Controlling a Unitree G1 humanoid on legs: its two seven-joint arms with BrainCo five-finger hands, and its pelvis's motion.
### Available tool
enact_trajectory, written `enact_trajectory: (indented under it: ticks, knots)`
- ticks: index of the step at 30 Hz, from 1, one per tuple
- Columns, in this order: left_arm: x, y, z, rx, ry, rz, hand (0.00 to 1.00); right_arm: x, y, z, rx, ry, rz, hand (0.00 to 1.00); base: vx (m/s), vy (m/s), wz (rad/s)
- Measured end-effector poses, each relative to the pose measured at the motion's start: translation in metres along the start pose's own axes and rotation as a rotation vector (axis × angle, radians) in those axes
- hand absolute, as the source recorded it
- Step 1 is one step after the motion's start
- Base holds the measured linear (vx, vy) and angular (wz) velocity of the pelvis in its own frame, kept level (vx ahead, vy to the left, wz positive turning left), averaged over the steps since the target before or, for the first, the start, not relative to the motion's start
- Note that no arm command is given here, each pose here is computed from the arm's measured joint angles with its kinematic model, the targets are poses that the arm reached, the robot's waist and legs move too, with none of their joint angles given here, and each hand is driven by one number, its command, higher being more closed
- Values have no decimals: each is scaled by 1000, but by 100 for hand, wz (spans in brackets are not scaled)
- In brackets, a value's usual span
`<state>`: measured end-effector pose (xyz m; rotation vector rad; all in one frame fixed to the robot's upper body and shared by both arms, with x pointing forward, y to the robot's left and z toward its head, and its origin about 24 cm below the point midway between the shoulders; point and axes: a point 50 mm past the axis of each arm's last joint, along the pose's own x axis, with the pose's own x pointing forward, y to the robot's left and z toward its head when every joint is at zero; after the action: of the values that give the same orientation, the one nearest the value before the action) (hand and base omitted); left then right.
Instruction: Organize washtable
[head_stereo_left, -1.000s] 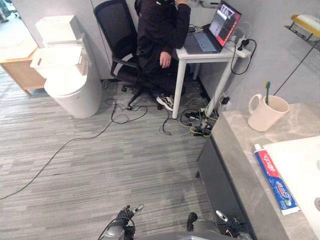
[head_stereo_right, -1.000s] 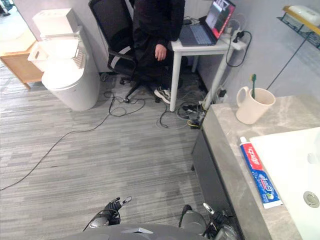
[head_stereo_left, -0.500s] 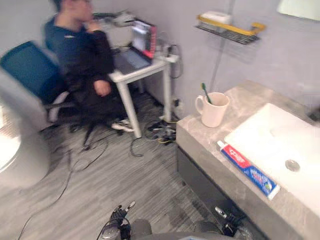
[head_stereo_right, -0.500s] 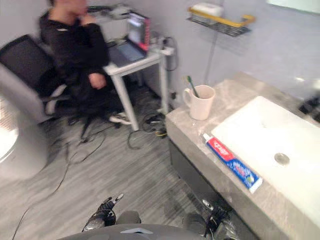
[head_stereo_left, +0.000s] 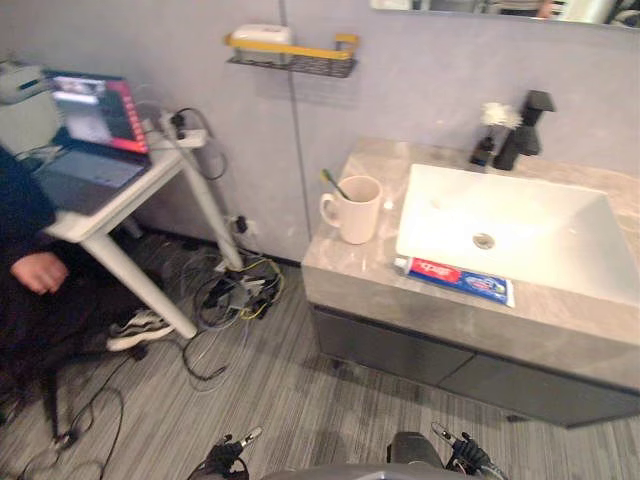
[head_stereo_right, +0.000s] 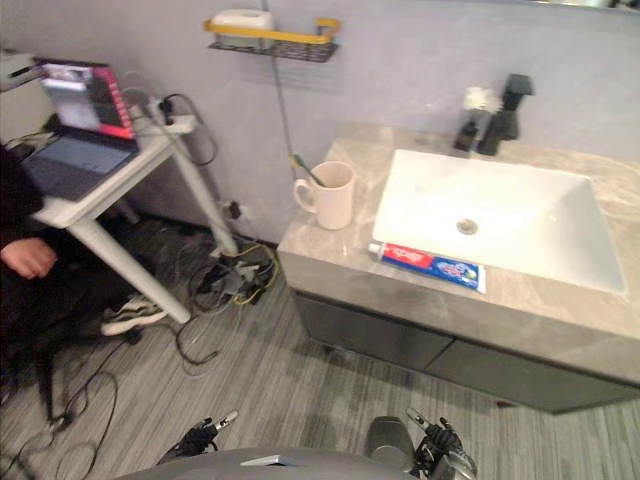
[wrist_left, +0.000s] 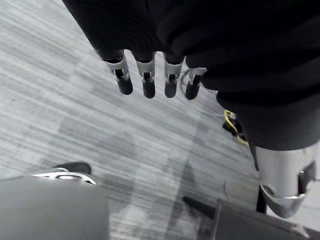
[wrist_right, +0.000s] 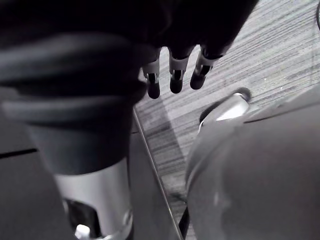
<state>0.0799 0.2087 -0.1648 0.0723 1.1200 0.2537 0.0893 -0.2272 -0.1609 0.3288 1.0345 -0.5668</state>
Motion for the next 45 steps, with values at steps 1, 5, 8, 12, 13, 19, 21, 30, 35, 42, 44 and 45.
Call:
enact_trajectory:
  ticks: [1, 5, 8, 12, 13, 19, 21, 30, 35, 42, 44, 45]
  knots:
    - [0, 0, 0, -1, 1, -1, 0, 0, 1, 0, -3, -1, 2, 0, 268, -472, -130]
    - [2, -4, 9, 6, -17, -16, 0, 2, 5, 7, -39, -16, 20, 0, 177, -279, -78]
    - [3, -8, 15, 23, -40, -34, 0, 1, 7, 6, -56, -12, 26, 0, 166, -226, -20]
    - [3, -14, 23, 19, -71, -56, 0, 1, 6, 2, -80, -3, 28, 0, 123, -187, -21]
    - [3, -16, 24, 21, -75, -62, 0, 1, 7, 2, -81, -3, 30, 0, 5, -69, -15]
    - [5, -11, 35, 23, -110, -50, 0, -1, 14, -7, -113, 17, 60, 0, -63, -54, -9]
    - [5, -15, 42, -2, -140, -56, 0, 0, 12, -3, -131, 8, 64, 0, -221, -82, -35]
    - [4, -23, 34, -48, -103, -69, 0, -1, -9, -1, -115, -6, 11, 0, -118, 27, -32]
    - [3, -23, 25, -31, -76, -70, 0, -3, -13, -9, -115, 9, 5, 0, 262, 4, -8]
    - [3, -35, 38, 147, -131, -109, 0, -1, -1, 0, -154, -10, 42, 0, 249, -11, -24]
    - [3, -38, 42, 186, -154, -124, 0, 0, 5, 0, -145, -14, 55, 0, 108, 26, -17]
    - [3, -37, 44, 211, -163, -129, 0, -1, 7, -2, -137, -8, 57, 0, 48, 16, -8]
